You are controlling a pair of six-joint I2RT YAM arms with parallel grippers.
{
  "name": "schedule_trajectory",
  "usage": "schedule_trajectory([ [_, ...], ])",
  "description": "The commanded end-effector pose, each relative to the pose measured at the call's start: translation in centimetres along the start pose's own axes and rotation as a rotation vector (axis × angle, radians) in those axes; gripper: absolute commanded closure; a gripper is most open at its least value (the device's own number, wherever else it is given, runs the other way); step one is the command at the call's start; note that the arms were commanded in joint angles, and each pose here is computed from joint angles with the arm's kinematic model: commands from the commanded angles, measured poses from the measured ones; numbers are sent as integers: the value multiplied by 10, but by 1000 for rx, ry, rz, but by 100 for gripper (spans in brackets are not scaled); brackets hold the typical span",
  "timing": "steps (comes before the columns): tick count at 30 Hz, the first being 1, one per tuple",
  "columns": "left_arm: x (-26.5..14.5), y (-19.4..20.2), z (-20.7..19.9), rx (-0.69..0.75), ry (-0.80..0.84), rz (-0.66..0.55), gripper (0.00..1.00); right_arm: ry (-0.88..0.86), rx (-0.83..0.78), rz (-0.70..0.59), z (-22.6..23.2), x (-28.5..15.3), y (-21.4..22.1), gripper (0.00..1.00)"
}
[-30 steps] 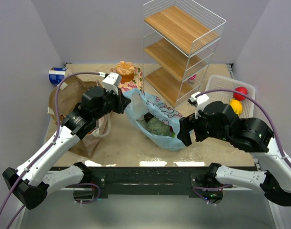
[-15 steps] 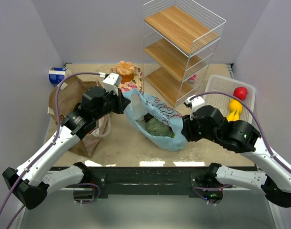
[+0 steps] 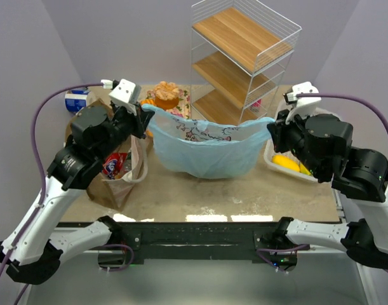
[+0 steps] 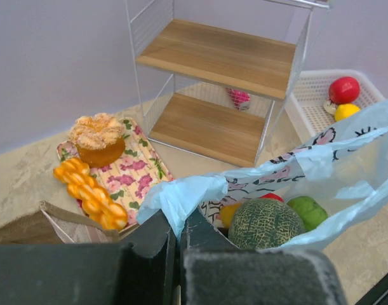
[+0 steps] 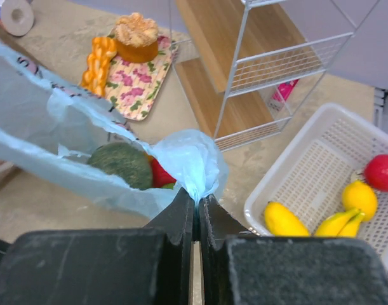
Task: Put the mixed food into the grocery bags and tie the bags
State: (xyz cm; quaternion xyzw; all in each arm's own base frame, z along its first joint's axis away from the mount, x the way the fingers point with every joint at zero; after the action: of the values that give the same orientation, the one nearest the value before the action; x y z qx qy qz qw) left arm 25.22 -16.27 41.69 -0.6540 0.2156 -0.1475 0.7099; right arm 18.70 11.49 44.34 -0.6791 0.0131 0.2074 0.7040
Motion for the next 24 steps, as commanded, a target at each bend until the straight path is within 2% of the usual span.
schedule_trajectory([
  [1, 0, 15, -10, 55, 82, 49, 100, 112, -77, -59, -2, 24, -13, 100],
  [6, 9, 46, -29, 6, 183, 114, 100, 125, -88, -19, 9, 47, 10, 100],
  [10, 19, 67, -32, -51, 169, 161, 100, 166, -109, 27, 6, 59, 34, 100],
  [13, 21, 66, -32, -71, 165, 152, 100, 166, -113, 63, 7, 63, 43, 89],
  [14, 21, 63, -32, -72, 167, 140, 100, 147, -111, 63, 8, 59, 38, 77],
  [16, 19, 51, -34, -69, 182, 95, 100, 88, -112, 70, 15, 54, 32, 60],
  [17, 17, 46, -35, -66, 190, 76, 91, 57, -107, 51, 17, 47, 20, 40],
  [19, 12, 29, -38, -59, 218, 11, 67, -5, -95, 33, 24, 39, 9, 20],
  [20, 10, 23, -39, -54, 230, -10, 42, -32, -82, 4, 25, 32, -4, 8],
  [23, -1, -5, -40, -42, 253, -100, 16, -137, -58, -56, 37, 19, -28, 1],
  [24, -5, -15, -42, -42, 268, -131, 13, -169, -54, -65, 42, 18, -32, 1],
])
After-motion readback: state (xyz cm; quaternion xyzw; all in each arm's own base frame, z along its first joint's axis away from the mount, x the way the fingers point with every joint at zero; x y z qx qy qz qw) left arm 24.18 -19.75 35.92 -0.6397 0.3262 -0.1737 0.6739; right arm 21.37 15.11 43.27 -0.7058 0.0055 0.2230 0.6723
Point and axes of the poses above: each gripper's point midway between its finger pads, its own x axis out along the fingers, its own z axis along the line the jaws close on, y = z × x, the point moved 2 cm from there along -x, back along the fingers, and after that the axes turned 7 degrees about x, right-handed, at the moved point
